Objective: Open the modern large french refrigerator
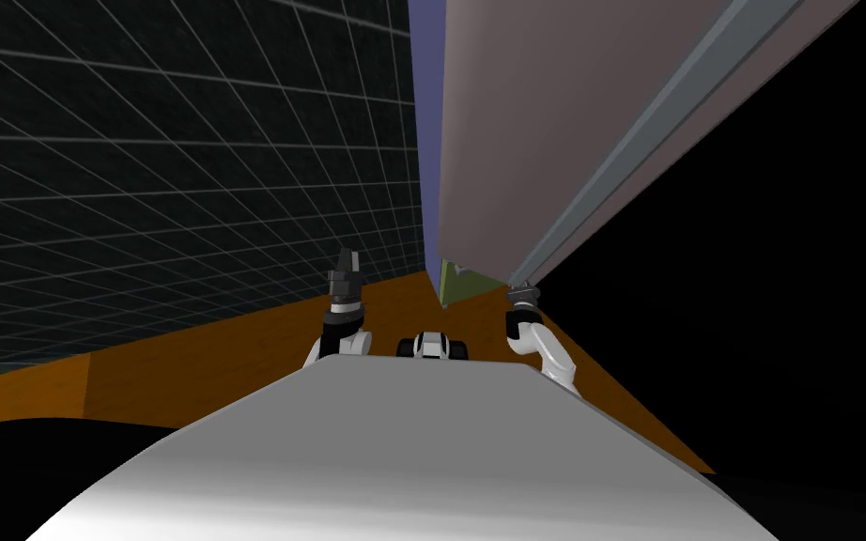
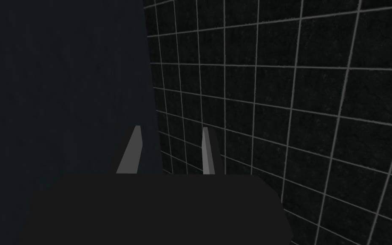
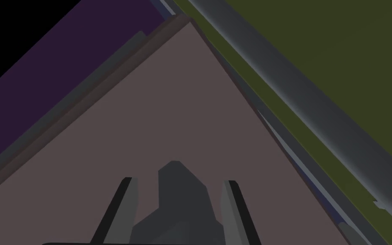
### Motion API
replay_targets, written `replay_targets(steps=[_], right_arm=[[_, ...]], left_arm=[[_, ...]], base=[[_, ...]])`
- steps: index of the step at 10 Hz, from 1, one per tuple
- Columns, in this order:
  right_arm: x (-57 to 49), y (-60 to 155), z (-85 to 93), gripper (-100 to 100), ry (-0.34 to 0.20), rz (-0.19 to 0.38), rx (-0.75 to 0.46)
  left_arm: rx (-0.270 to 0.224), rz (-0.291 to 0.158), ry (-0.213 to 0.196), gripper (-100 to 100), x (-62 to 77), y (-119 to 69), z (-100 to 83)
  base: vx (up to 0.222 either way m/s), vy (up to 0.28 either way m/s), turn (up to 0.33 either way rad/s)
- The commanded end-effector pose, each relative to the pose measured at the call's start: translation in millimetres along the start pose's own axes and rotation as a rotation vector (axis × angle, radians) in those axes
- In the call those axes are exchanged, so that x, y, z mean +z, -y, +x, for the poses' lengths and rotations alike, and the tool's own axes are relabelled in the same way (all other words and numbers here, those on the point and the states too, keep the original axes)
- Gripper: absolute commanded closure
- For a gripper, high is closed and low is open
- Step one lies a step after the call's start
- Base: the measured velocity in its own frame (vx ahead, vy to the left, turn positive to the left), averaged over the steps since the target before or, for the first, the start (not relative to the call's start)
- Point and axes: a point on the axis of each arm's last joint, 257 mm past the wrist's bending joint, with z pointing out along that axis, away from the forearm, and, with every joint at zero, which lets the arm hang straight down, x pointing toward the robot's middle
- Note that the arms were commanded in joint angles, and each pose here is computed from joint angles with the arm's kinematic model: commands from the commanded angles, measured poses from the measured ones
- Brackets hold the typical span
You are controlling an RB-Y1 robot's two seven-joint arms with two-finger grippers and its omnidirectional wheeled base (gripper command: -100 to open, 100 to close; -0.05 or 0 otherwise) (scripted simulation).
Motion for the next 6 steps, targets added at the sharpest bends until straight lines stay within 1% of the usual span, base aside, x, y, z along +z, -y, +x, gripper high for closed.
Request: replay_targets(steps=[1,3,5,6], right_arm=[[-6.3,6,7.3,100,-0.028,0.023,0.003],[-11.1,14,10.2,100,-0.046,0.052,0.007],[-16.2,23,13.2,100,-0.063,0.081,0.010],[-22.4,17,14.2,-100,-0.066,0.060,0.009]], left_arm=[[0.000,0.000,0.000,0,0.0,0.0,0.0],[0.000,0.000,0.000,0,-0.1,0.0,0.0],[0.000,0.000,0.000,0,0.0,0.0,0.0],[0.000,0.000,0.000,0,-0.1,0.0,0.0]], base=[[0.026,0.202,-0.184],[0.041,0.256,-0.247],[0.000,0.254,-0.179],[0.019,0.110,-0.047]])
